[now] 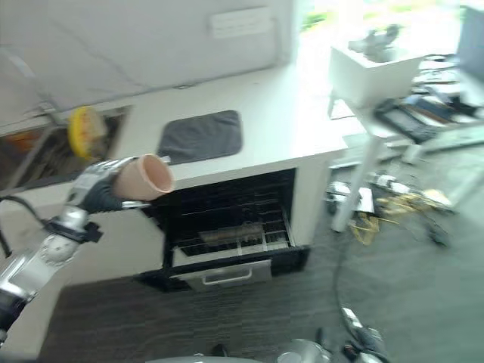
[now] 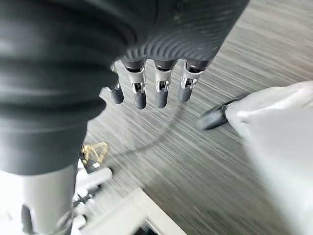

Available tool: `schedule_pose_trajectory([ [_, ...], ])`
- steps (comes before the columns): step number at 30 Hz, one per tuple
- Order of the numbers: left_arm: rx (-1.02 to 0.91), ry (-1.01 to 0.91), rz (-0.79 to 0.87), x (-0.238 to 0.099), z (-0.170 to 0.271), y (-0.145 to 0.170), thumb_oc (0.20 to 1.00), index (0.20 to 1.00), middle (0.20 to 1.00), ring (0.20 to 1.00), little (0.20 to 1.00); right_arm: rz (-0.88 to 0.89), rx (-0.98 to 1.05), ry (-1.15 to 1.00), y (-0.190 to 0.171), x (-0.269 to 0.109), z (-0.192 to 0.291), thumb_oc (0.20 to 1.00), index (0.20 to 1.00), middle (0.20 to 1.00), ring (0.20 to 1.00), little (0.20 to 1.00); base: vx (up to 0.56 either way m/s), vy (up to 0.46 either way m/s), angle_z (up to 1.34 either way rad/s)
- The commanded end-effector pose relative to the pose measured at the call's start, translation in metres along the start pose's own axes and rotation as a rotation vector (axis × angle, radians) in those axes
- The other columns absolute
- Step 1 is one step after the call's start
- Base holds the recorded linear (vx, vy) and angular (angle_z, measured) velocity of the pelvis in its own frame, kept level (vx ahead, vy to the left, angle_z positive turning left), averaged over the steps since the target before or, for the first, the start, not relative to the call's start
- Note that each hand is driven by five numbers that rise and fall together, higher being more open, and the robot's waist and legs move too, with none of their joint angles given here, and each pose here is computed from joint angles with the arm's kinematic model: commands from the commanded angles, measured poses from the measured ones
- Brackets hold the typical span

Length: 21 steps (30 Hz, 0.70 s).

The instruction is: Place the dishes in the dishwasher.

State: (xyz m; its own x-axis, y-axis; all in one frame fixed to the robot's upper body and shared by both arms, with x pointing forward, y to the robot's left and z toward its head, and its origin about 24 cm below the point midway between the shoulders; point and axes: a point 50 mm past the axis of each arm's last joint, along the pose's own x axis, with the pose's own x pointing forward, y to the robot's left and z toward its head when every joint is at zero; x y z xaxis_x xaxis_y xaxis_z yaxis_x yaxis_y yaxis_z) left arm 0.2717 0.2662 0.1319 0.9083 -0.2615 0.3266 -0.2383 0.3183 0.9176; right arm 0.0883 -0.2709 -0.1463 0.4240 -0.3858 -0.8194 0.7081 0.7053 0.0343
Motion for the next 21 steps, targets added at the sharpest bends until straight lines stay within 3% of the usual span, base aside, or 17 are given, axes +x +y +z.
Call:
schedule_pose_trajectory([
  [1, 0.017, -0.139, 0.189, 0.027, 0.024, 0.047, 0.200, 0.200, 0.200, 0.200, 0.200, -0.013, 0.078, -0.004, -0.027, -0.001, 0.007, 1.000, 1.000, 1.000, 1.000, 1.000, -0.04, -0.063, 0.20],
  [21, 0.002, -0.171, 0.066, 0.028, 0.033, 0.034, 0.200, 0.200, 0.200, 0.200, 0.200, 0.208, -0.108, 0.055, 0.002, -0.001, -0.003, 1.000, 1.000, 1.000, 1.000, 1.000, 0.01, -0.007, 0.06],
])
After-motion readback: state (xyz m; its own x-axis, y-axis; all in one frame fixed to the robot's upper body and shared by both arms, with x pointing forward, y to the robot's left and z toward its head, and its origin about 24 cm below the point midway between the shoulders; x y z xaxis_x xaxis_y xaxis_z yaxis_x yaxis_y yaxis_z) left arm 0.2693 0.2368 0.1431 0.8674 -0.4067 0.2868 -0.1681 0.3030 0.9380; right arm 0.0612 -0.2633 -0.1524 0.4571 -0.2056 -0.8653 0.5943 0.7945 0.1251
